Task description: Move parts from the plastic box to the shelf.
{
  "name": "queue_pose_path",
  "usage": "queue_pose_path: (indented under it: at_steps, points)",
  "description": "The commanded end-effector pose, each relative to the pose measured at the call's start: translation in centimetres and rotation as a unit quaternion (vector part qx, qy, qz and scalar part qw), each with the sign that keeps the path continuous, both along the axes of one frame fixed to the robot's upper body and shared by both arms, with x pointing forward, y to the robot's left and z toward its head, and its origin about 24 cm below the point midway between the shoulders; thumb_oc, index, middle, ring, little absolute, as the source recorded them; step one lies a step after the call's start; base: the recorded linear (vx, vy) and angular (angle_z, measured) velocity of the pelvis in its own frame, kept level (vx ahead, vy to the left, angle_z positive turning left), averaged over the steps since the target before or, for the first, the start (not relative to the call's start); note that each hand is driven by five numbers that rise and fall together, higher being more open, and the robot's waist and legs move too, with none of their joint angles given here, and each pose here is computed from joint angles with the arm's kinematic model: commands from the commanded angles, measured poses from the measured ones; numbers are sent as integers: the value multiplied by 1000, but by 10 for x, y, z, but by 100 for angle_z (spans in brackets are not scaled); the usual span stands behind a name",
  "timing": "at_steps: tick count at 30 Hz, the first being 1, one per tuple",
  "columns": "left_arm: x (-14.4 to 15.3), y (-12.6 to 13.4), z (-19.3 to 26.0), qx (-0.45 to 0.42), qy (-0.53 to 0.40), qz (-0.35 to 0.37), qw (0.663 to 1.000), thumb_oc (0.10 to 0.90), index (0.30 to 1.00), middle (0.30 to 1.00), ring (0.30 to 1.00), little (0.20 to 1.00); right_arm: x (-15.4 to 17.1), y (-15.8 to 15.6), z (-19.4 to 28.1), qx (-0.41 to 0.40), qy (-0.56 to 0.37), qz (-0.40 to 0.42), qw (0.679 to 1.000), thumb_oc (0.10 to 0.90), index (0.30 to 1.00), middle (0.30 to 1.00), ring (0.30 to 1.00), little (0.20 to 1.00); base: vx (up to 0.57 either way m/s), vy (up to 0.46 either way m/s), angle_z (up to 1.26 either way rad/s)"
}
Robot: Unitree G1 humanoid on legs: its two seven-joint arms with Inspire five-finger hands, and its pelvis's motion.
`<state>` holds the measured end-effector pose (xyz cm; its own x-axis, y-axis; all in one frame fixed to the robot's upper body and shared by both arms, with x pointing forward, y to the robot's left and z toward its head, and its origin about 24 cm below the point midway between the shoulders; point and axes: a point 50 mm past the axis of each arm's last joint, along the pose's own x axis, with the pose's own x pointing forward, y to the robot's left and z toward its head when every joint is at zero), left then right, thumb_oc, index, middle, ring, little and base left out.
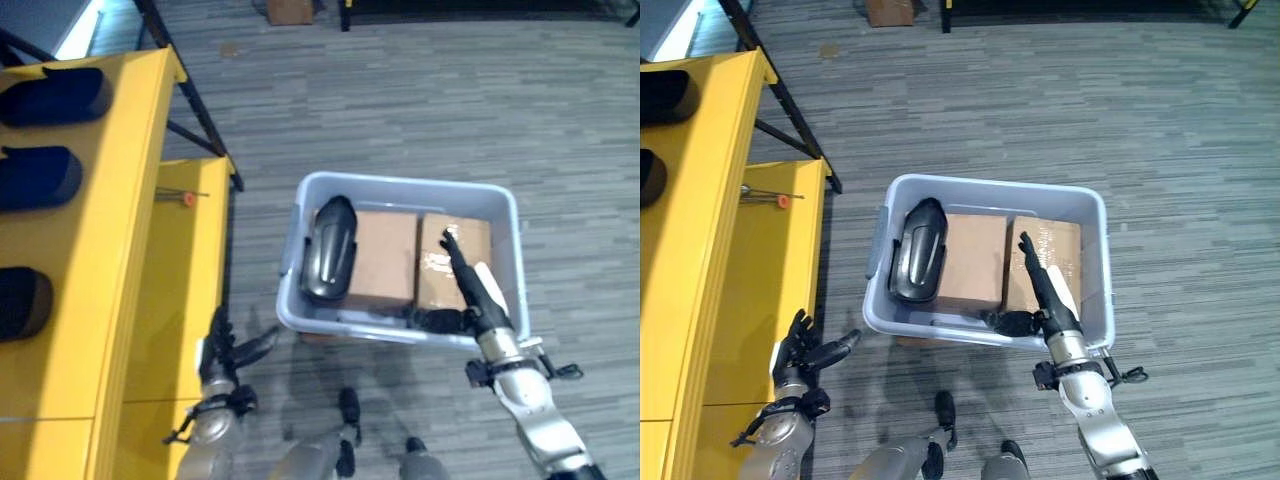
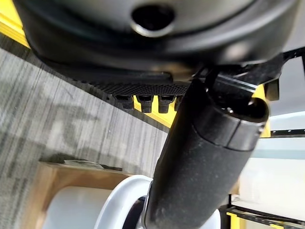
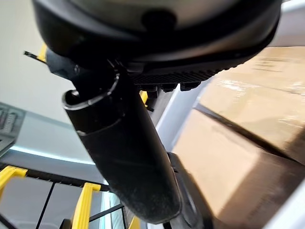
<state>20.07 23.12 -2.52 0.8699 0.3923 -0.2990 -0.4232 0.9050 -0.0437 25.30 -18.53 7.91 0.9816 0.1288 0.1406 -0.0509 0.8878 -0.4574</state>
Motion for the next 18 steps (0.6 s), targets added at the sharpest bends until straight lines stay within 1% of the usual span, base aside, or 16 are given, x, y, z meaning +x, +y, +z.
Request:
queue_pose_path:
  at_steps: [1,4,8,18]
  points:
    - [15,5,31,19,-88,9,996,900,1000,1000,1000,1000,12,-3,41,-5,-114,-5,993,900,1000,1000,1000,1000,59,-49,-74]
    - [15,4,28,18,-79,10,997,900,1000,1000,1000,1000,11,-2,43,2,-122,-4,993,900,1000,1000,1000,1000,60,-60,-12]
    - [12,-3,23,4,-74,6,997,900,1000,1000,1000,1000,6,-6,42,-6,-117,-4,993,900,1000,1000,1000,1000,38,-92,41]
    - [4,-12,15,-5,-54,-17,998,900,1000,1000,1000,1000,-2,-16,36,-12,-99,-12,995,900,1000,1000,1000,1000,29,-109,20]
